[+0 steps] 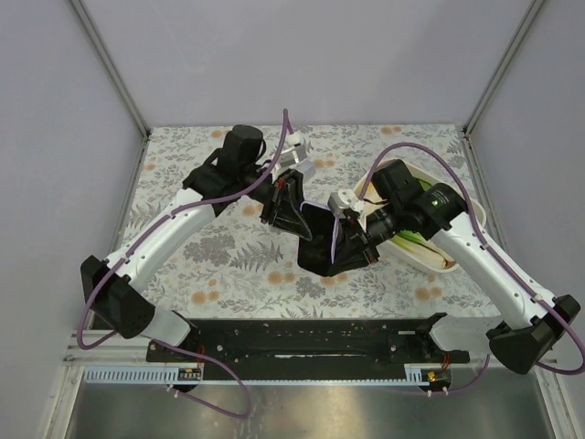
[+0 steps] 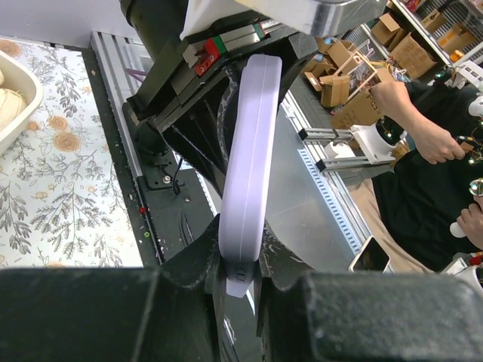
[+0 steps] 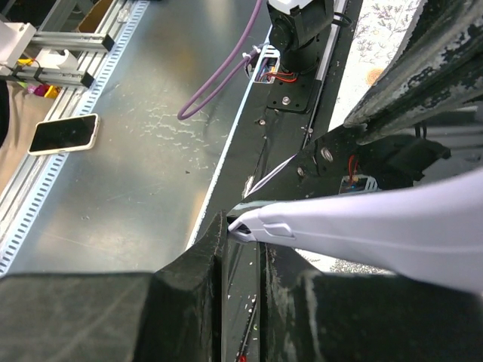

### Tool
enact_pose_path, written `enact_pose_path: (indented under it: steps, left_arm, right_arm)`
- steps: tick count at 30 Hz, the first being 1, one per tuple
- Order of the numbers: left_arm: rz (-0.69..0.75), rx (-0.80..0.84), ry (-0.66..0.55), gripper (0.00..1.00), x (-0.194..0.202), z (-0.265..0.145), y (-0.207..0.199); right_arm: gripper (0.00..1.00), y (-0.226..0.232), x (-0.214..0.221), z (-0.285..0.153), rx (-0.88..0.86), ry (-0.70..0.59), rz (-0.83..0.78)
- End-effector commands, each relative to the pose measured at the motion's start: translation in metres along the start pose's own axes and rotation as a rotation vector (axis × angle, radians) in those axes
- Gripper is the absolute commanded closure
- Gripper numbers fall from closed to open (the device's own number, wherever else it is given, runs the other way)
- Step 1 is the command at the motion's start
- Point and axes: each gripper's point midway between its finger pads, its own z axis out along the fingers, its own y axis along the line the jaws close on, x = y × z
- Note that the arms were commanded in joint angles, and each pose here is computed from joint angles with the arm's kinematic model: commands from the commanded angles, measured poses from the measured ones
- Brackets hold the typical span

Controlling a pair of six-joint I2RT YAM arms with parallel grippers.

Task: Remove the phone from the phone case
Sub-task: Remove the phone case from the phone.

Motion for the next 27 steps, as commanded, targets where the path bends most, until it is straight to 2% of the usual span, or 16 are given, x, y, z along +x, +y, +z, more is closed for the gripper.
enact_pose_path:
  steps: [1, 13, 27]
  left_arm:
    - [0.239, -0.329, -0.069, 1.00, -0.042, -0.014, 0.084]
    - [0.207, -0.316, -0.058, 1.00, -0.034, -0.010, 0.085]
    - [0.164, -0.283, -0.072, 1.00, -0.025, -0.003, 0.064]
  right_arm:
    - [1.00, 0.056, -0.031, 0.016, -0.256, -0.096, -0.177]
    - [1.00, 0.038, -0.013, 0.020, -0.220, -0.001, -0.226]
    - [1.00, -0.013, -0.001, 0.025, -0.036, 0.099, -0.243]
